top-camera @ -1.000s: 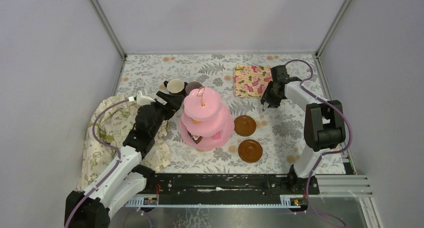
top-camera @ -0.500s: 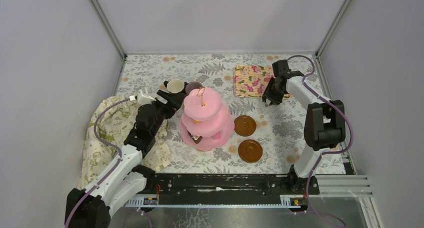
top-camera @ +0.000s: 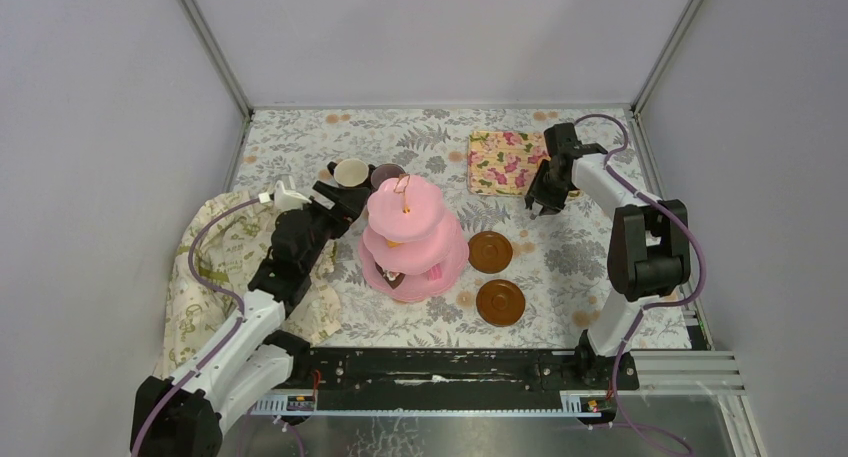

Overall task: Serve the afternoon tea
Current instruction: Pick up the desert from the tray.

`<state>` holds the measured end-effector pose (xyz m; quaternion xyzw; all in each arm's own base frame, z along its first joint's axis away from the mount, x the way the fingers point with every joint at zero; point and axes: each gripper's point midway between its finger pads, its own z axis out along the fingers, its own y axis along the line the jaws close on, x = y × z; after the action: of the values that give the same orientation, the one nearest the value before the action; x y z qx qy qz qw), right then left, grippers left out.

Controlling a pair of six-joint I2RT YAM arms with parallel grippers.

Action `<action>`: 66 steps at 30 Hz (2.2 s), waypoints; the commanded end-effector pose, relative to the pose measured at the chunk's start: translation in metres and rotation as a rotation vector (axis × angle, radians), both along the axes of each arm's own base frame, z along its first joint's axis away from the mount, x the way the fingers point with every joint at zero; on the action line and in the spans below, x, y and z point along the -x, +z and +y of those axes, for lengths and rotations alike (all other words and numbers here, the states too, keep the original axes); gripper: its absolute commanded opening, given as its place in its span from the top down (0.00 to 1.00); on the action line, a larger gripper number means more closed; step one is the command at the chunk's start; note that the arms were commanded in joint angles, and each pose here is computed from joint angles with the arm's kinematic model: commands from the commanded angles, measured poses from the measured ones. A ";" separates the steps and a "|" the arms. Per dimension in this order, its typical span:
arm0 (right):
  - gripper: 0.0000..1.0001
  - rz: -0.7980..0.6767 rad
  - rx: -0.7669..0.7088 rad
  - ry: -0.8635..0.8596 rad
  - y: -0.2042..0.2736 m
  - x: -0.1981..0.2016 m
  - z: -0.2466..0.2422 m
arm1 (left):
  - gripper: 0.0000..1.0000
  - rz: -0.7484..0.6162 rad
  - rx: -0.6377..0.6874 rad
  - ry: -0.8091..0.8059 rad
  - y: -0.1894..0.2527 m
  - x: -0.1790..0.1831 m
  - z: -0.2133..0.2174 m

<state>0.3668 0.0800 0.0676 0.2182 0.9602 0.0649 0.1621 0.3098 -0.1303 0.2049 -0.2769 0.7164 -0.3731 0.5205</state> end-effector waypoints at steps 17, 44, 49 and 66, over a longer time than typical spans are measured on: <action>0.75 -0.043 0.027 0.050 0.014 -0.005 -0.007 | 0.13 -0.055 0.033 0.002 0.011 -0.004 0.002; 0.91 -0.208 0.015 0.120 0.060 -0.008 -0.005 | 0.13 -0.041 -0.023 0.044 0.016 -0.010 0.011; 0.91 -0.226 0.009 0.127 0.068 -0.004 -0.003 | 0.12 -0.044 -0.032 0.048 0.020 -0.010 0.012; 0.93 -0.407 0.020 0.378 0.136 0.072 0.047 | 0.13 -0.045 -0.048 0.060 0.033 -0.009 0.016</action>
<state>0.3159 0.1199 0.1811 0.0551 0.9416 0.1150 0.3117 0.3161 -0.1194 0.2197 -0.2800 0.7149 -0.3500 0.5367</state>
